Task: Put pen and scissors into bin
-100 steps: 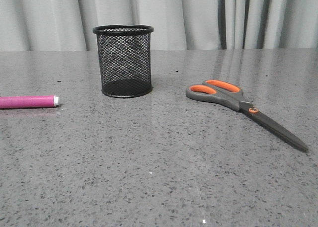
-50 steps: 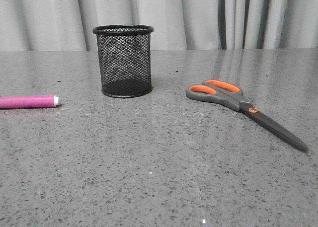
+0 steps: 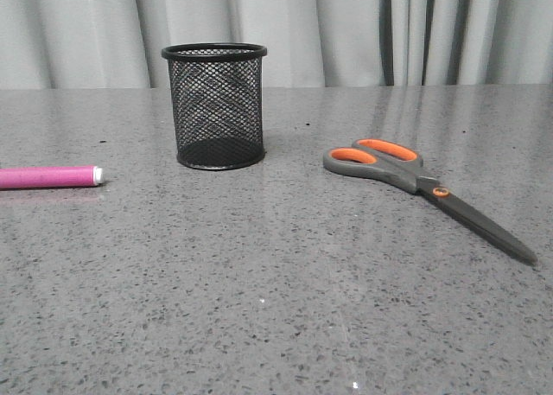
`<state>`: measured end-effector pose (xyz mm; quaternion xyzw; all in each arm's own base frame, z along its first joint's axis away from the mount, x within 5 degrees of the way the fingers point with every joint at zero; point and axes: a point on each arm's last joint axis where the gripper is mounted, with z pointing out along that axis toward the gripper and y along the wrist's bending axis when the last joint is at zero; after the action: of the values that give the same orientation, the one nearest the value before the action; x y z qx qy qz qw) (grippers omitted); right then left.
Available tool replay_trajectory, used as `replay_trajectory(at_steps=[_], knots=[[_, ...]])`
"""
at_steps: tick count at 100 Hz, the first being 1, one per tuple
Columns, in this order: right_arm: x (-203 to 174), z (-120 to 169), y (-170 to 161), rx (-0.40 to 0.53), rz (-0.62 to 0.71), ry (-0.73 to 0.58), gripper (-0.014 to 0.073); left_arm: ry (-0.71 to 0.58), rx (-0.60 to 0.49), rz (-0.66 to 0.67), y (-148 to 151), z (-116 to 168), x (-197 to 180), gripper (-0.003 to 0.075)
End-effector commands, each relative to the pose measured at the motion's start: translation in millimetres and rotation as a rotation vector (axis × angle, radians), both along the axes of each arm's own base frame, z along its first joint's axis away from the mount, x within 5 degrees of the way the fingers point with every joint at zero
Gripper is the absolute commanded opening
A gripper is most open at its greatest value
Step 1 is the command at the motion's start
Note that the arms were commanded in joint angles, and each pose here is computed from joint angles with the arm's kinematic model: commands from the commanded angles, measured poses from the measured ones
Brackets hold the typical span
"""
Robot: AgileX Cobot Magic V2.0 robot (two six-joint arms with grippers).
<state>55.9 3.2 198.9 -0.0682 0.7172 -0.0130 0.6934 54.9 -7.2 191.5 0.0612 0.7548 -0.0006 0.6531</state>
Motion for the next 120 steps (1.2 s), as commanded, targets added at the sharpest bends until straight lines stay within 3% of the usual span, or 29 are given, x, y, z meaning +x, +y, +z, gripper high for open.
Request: replay_trajectory(at_steps=[1, 4, 10, 19, 33, 48, 60, 70, 85, 92, 109, 120], knots=[[-3.1, 18.3, 3.3, 0.175, 0.05, -0.232, -0.0069, -0.148, -0.325, 0.057, 3.3, 3.3, 0.7, -0.0019], [-3.9, 22.1, 2.7, 0.27, 0.058, -0.266, -0.0069, -0.162, -0.455, 0.068, 4.0, 5.3, 0.6, -0.0019], [-5.7, 28.5, 1.4, 0.358, 0.066, -0.332, -0.0069, -0.18, -0.689, 0.093, 6.2, 7.9, 0.5, -0.0019], [-7.7, 34.2, 0.0, 0.402, 0.071, -0.395, -0.0069, -0.211, -0.877, 0.137, 11.0, 10.1, 0.3, -0.0019], [-8.5, 36.1, -0.2, 0.404, 0.073, -0.418, -0.0069, -0.263, -0.972, 0.201, 18.2, 11.9, -0.5, -0.0019], [-8.0, 35.2, -0.1, 0.409, 0.072, -0.402, -0.0069, -0.263, -0.999, 0.206, 18.7, 11.7, -0.5, -0.0019], [-7.6, 34.9, -3.2, 0.558, 0.063, -0.39, -0.0069, -0.24, -1.047, 0.185, 16.3, 12.2, -0.4, -0.0019], [-9.8, 46.2, -2.8, 0.599, 0.075, -0.371, -0.0069, -0.197, -0.998, 0.087, 6.8, 21.1, -1.4, -0.001], [-11.7, 72.6, 2.0, 0.554, 0.075, -0.184, -0.0043, -0.094, -0.766, -0.071, -10.0, 46.3, -2.9, 0.0078], [-10.6, 85.0, 3.5, 0.515, 0.07, -0.115, 0.0036, -0.026, -0.647, -0.124, -16.2, 63.1, -1.0, 0.0122], [1.7, 101.5, 6.7, 0.461, 0.053, 0.044, 0.0321, 0.166, -0.431, -0.211, -25.9, 110.0, 16.7, 0.0252], [12.9, 99.4, 8.8, 0.45, 0.036, 0.164, 0.0349, 0.312, -0.364, -0.278, -32.4, 131.4, 33.8, 0.0242]])
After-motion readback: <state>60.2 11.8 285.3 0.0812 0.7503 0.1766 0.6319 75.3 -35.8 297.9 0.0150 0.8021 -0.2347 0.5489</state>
